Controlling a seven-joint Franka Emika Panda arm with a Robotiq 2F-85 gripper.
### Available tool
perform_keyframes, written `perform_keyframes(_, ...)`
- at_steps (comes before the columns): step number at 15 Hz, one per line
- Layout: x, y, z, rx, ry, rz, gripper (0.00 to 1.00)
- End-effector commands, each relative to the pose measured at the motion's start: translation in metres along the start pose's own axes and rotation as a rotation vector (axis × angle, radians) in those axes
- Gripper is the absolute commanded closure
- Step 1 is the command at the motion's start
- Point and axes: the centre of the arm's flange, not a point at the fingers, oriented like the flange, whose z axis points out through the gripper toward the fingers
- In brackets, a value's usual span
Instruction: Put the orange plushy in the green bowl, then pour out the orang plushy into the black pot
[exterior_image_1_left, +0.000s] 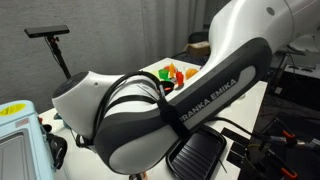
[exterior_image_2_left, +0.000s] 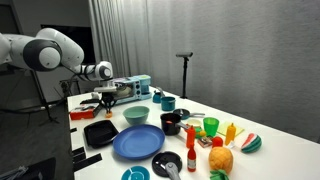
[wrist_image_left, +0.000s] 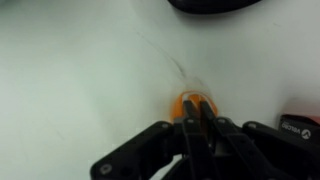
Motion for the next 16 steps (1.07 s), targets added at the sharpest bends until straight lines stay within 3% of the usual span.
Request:
perform_keyframes(1, -0.008, 0.017, -0.026, 0.003, 0.011, 0.024, 1.00)
perform_keyframes(5, -0.028, 0.048, -0.082, -0.038, 0.070, 0.149, 0.99)
perform_keyframes(10, -0.080, 0.083, -0.158, -0.046, 0.155, 0.405, 0.99)
perform_keyframes(16, -0.165, 0.120, -0.179, -0.004, 0.195, 0.741, 0.99)
